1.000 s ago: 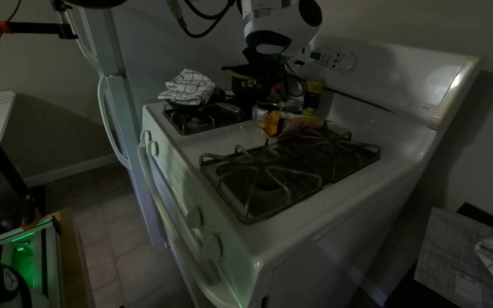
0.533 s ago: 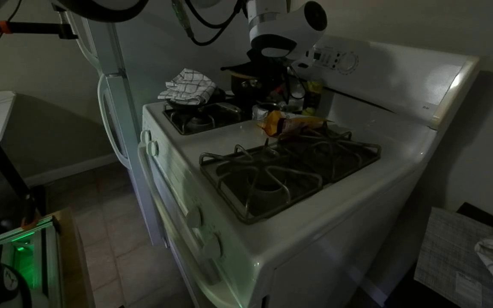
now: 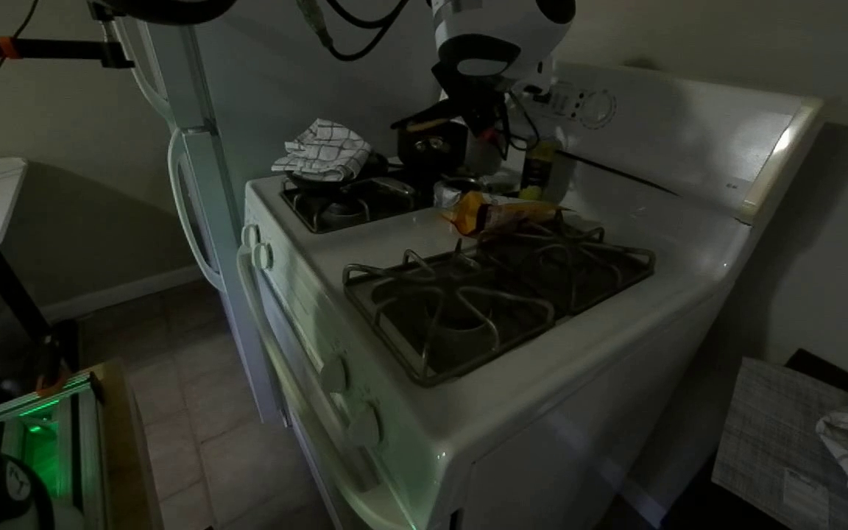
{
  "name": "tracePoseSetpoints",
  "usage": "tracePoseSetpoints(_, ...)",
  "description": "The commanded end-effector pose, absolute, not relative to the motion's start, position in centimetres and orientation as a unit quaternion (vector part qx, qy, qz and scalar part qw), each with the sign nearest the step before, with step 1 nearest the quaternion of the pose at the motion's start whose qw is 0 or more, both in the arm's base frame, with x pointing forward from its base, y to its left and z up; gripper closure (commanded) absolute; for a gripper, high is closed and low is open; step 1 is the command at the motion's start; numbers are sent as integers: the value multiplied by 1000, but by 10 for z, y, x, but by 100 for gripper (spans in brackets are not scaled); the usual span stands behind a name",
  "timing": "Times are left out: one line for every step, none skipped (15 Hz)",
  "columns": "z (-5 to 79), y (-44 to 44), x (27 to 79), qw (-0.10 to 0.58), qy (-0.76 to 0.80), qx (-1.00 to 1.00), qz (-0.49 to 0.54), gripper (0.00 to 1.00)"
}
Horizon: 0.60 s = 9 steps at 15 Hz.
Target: Remove the wooden coaster from the pot and move it to the right.
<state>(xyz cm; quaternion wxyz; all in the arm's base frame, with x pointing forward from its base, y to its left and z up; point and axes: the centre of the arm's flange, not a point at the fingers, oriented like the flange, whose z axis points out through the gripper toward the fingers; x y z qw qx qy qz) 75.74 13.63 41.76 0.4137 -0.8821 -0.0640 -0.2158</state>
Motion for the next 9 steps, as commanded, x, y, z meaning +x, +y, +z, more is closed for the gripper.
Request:
tracePoseSetpoints(460, 135, 736, 421, -91, -874, -225, 96)
tracePoseSetpoints(471, 134, 730, 421, -96, -872, -231, 96)
tracePoseSetpoints(481, 131, 725, 421, -97, -870, -238, 96)
tracePoseSetpoints(490, 126, 717, 422, -96, -868, -243, 96)
tracePoseSetpoints(497, 119, 709, 424, -94, -867, -246, 96)
tracePoseSetpoints(501, 111, 702, 426, -90, -865, -250, 96)
tracePoseSetpoints(505, 97, 692, 421, -76, -869, -250, 96)
tracePoseSetpoints(504, 82, 683, 417, -61, -871, -252, 96)
tracePoseSetpoints(498, 58, 670, 411, -27, -875, -254, 96)
